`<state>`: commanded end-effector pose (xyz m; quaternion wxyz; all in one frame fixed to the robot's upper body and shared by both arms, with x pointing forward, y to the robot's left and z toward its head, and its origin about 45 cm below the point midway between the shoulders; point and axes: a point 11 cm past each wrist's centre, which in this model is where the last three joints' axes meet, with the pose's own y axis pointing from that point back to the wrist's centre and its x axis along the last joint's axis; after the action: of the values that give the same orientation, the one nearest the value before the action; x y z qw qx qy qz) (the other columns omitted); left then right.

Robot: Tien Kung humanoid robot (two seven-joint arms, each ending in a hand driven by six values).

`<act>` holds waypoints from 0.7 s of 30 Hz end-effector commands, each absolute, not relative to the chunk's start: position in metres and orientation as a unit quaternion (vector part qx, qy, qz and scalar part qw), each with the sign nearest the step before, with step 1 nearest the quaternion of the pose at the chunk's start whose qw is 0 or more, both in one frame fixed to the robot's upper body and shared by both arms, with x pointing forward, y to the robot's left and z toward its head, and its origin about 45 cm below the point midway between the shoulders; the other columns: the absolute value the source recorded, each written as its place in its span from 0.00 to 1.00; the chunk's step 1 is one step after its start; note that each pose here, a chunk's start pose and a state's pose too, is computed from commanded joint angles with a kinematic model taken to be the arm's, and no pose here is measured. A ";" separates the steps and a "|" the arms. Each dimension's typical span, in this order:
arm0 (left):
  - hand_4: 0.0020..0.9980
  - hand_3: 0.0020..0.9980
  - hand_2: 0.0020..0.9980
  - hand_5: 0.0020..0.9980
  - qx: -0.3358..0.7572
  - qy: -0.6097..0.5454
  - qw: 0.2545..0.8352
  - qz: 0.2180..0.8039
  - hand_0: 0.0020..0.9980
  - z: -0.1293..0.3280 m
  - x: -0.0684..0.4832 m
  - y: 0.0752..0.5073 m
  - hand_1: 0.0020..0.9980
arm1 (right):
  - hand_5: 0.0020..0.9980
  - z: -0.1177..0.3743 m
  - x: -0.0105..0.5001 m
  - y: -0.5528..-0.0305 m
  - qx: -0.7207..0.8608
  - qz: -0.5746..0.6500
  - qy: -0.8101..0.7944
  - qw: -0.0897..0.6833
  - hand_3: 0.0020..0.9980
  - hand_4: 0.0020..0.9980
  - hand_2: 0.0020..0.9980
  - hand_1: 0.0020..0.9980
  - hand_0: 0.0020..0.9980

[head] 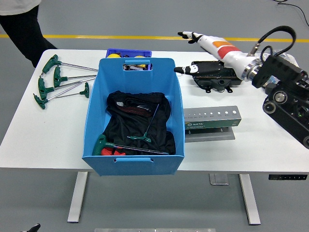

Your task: Lift tool from toolbox,place it in box,lift tool from toolbox,place it in box

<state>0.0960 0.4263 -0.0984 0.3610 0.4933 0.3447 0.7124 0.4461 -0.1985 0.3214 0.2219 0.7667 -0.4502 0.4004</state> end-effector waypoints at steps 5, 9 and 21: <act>0.63 0.64 0.75 0.52 0.493 0.346 0.360 0.712 0.72 -0.099 0.094 0.425 0.72 | 0.82 0.321 0.443 -0.241 0.782 0.307 -0.515 0.168 0.93 1.00 0.92 0.89 0.92; 0.63 0.64 0.75 0.52 0.494 0.347 0.361 0.711 0.72 -0.100 0.093 0.424 0.72 | 0.83 0.314 0.435 -0.267 0.783 0.230 -0.567 0.115 0.92 1.00 0.91 0.88 0.92; 0.63 0.64 0.75 0.52 0.491 0.348 0.362 0.712 0.72 -0.101 0.095 0.420 0.72 | 0.87 0.248 0.388 -0.325 0.756 -0.063 -0.651 -0.028 0.92 1.00 0.90 0.88 0.92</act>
<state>0.0948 0.4204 -0.1006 0.3625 0.4905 0.3476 0.7122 0.3879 -0.3250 0.2479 -0.0277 0.7563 -0.6505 -0.0634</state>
